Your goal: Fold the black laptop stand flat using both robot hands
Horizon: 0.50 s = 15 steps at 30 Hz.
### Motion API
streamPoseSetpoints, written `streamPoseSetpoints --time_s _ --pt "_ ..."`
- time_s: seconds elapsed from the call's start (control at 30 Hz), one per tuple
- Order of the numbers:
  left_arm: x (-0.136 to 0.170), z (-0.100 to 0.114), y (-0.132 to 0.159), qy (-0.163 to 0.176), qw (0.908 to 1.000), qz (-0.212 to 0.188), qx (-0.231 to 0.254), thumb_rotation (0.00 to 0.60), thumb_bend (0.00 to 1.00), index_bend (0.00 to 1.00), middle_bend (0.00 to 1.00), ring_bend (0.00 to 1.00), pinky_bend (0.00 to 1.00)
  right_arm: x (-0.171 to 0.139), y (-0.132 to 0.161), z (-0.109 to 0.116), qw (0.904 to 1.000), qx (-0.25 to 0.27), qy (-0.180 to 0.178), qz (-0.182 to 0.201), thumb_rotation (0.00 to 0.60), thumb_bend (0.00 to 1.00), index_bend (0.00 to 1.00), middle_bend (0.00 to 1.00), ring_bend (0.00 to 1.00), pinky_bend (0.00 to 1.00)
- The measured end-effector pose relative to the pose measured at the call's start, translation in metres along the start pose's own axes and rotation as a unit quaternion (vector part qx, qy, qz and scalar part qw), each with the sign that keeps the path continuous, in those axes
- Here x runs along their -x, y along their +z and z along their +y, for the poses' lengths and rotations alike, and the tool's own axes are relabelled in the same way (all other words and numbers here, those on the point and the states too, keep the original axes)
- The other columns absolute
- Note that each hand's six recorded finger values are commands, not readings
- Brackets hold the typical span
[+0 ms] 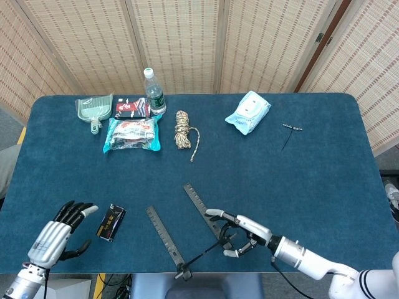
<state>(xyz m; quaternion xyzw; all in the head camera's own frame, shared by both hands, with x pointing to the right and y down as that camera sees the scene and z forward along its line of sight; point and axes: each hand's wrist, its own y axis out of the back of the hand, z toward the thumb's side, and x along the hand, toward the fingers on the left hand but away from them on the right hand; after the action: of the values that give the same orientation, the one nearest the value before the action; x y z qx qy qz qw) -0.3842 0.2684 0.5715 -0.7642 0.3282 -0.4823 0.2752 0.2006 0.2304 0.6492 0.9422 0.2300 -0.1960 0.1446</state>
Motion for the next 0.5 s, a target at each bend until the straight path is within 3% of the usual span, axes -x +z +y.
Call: streamPoseSetpoints --time_s 0.23,0.5 --pt "-0.006 -0.009 0.012 -0.041 0.9981 -0.045 0.003 0.600 0.32 0.14 0.15 0.10 0.00 0.002 0.004 0.002 0.9999 -0.005 -0.007 0.006 0.600 0.16 0.00 0.13 0.13 0.39" --pt "-0.015 -0.028 0.027 -0.111 0.9860 -0.118 -0.038 0.600 0.32 0.16 0.14 0.10 0.00 0.003 0.012 0.009 0.9996 -0.005 -0.022 0.015 0.600 0.16 0.00 0.14 0.13 0.39"
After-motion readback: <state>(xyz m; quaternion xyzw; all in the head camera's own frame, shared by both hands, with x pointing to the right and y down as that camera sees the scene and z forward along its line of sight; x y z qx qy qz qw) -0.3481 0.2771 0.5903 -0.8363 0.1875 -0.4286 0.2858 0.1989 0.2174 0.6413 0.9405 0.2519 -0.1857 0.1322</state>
